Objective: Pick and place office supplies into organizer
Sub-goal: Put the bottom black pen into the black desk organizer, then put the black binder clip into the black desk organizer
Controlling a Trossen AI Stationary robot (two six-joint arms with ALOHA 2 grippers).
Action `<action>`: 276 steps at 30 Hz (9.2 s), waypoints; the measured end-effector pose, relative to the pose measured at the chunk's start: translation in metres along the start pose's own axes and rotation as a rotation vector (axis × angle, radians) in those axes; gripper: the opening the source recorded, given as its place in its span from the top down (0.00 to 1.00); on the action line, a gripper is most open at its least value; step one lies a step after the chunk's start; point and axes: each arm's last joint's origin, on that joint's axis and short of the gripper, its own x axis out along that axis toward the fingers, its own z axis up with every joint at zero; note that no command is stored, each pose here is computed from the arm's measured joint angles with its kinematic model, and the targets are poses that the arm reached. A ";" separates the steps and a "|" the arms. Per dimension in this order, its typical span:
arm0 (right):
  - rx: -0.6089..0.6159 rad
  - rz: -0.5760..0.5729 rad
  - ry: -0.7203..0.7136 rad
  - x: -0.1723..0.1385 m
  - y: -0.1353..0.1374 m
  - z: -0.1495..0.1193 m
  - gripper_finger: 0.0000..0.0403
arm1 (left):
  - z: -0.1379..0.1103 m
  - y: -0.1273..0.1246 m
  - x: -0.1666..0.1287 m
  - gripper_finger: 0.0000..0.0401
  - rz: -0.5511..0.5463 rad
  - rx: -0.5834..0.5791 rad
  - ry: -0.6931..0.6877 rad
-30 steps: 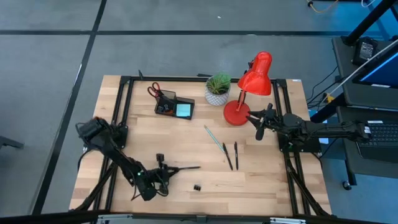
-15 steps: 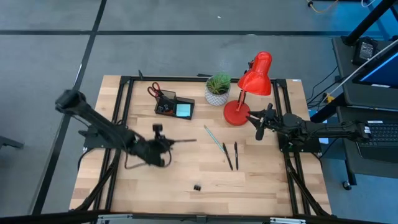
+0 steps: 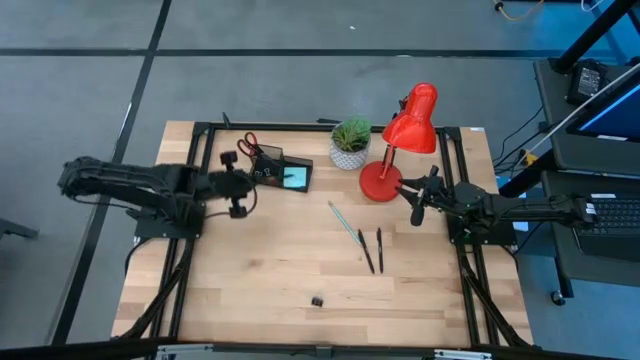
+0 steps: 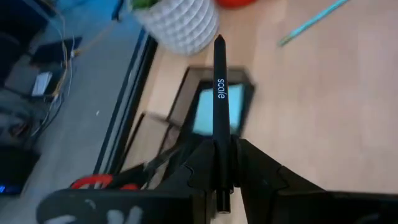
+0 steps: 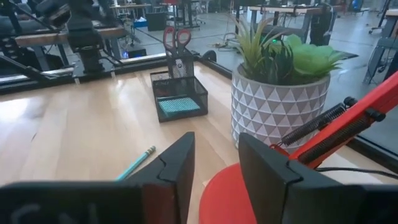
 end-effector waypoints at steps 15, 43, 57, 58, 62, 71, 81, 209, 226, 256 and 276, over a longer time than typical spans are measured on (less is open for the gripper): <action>0.030 -0.006 -0.014 0.000 0.000 0.001 0.68 | 0.009 0.059 -0.019 0.88 -0.044 0.023 0.259; 0.033 -0.007 -0.012 0.000 0.000 0.001 0.68 | 0.023 0.123 0.073 0.88 -0.174 0.115 0.628; 0.029 -0.008 -0.006 0.000 0.000 0.001 0.68 | 0.018 0.121 0.120 0.84 -0.247 0.333 0.674; 0.028 -0.008 -0.003 0.000 0.000 0.000 0.68 | 0.018 0.121 0.122 0.83 -0.227 0.338 0.681; 0.024 -0.010 0.010 0.000 0.000 -0.001 0.68 | 0.018 0.123 0.123 0.80 -0.179 0.350 0.706; 0.023 -0.010 0.016 0.000 0.000 -0.002 0.68 | 0.018 0.123 0.123 0.71 -0.151 0.286 0.711; 0.026 -0.010 0.016 0.000 0.000 -0.002 0.68 | 0.031 0.123 0.092 0.69 -0.081 0.255 0.606; 0.180 -0.024 0.078 0.000 -0.001 -0.008 0.68 | 0.086 -0.034 0.021 0.99 -0.128 0.122 0.028; 0.175 -0.024 0.078 0.000 -0.001 -0.008 0.68 | 0.041 0.045 0.065 0.99 -0.125 -0.024 0.048; 0.174 -0.029 0.077 0.000 -0.001 -0.008 0.68 | -0.077 0.028 0.121 0.99 -0.151 -0.184 -0.082; 0.175 -0.029 0.077 0.000 -0.001 -0.008 0.68 | -0.080 0.028 0.121 0.97 -0.105 -0.166 -0.079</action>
